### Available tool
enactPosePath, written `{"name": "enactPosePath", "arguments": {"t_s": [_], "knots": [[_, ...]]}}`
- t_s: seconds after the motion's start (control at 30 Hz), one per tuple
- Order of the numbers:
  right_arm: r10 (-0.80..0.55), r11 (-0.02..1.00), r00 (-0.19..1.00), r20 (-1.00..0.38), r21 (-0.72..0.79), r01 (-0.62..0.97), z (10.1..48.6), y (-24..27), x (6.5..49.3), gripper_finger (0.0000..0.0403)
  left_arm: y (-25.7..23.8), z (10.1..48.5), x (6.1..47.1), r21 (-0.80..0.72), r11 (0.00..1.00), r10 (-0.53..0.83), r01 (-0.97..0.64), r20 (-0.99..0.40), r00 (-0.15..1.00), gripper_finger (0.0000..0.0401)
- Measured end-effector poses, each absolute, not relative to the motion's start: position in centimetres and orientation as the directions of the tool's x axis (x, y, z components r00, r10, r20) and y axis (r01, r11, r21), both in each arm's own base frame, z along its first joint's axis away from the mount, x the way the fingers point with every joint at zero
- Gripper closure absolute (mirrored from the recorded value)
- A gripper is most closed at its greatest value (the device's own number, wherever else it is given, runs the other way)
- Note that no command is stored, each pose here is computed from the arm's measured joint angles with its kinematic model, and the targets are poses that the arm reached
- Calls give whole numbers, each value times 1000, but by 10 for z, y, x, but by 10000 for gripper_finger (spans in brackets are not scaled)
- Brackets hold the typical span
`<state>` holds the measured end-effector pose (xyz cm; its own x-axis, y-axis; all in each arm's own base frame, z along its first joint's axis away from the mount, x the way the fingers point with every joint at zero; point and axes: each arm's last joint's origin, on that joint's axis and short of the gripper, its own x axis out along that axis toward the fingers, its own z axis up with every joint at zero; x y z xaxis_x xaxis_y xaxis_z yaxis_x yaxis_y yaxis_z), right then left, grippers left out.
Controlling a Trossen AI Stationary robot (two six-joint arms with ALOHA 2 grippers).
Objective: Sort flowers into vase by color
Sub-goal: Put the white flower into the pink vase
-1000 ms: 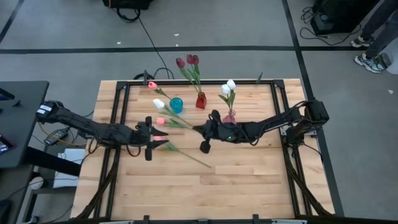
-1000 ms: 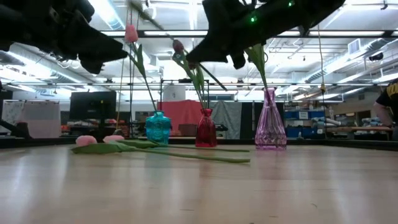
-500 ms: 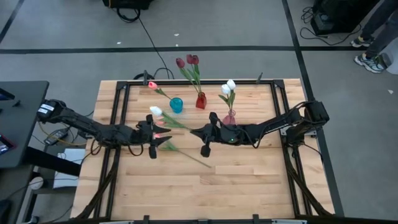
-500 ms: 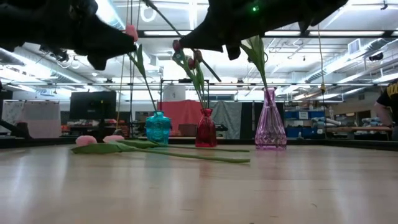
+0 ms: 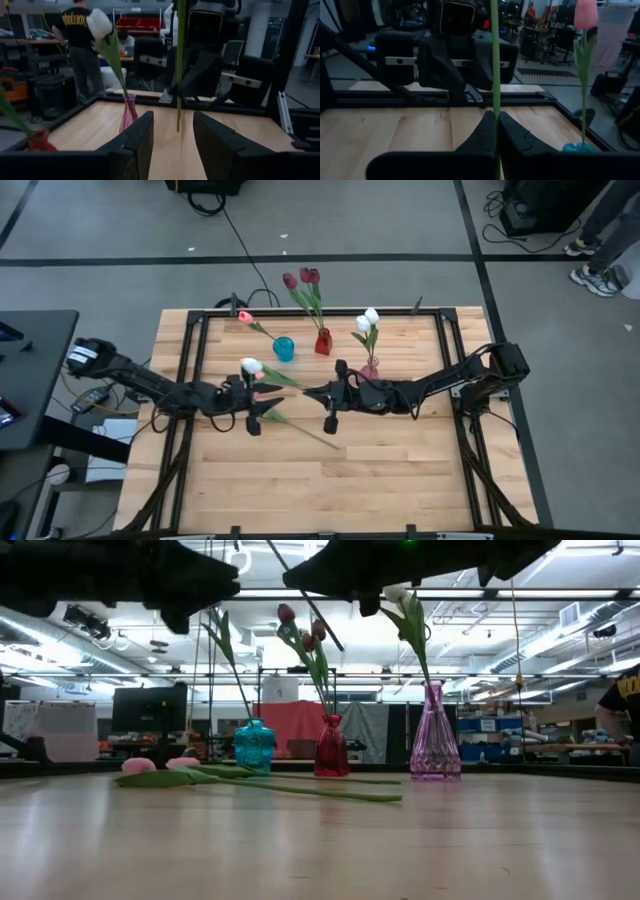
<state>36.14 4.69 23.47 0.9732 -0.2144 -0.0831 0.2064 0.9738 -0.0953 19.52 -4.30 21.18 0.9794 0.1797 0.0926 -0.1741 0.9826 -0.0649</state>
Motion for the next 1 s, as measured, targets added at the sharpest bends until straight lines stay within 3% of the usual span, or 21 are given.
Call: {"name": "enactPosePath", "arguments": {"t_s": [0.53, 1.0], "knots": [[-166, 979, 984, -71, -132, 156, 236, 49, 362, 392, -53, 250, 233, 47, 976, 204, -213, 157, 966, 256], [-170, 975, 983, -74, -160, 157, 236, 52, 361, 392, -54, 267, 234, 51, 972, 209, -228, 245, 947, 256]]}}
